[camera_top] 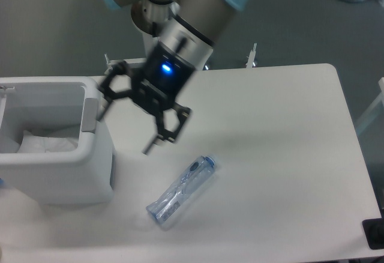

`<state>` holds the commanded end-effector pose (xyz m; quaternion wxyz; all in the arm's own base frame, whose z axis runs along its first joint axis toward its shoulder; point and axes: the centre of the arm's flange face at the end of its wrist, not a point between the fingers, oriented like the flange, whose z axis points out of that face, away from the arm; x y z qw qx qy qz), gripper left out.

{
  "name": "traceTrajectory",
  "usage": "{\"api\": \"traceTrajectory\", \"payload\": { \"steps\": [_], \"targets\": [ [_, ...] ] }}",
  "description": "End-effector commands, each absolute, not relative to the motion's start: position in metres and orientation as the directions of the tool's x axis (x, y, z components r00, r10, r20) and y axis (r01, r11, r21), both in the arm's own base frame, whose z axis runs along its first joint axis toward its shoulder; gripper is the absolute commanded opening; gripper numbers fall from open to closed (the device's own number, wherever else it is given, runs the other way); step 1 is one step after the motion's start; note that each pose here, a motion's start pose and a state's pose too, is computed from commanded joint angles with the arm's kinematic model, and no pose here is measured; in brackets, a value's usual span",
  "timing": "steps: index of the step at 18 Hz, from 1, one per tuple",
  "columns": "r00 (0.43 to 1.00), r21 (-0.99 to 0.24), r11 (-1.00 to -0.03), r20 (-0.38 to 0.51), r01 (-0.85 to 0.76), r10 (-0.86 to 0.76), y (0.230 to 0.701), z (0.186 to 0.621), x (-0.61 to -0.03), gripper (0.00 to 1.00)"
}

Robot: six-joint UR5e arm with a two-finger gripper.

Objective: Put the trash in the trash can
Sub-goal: 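Move the open gripper over the clear water bottle and lower it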

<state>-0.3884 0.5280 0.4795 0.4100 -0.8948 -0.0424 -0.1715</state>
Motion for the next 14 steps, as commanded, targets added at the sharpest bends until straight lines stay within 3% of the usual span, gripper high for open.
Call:
{"api": "traceTrajectory", "payload": {
  "steps": [9, 14],
  "targets": [
    [0.957, -0.602, -0.768, 0.286, 0.217, 0.046, 0.555, 0.426, -0.438, 1.00],
    [0.960, -0.475, -0.858, 0.271, 0.197, 0.070, 0.593, 0.397, -0.446, 1.00]
  ]
}}
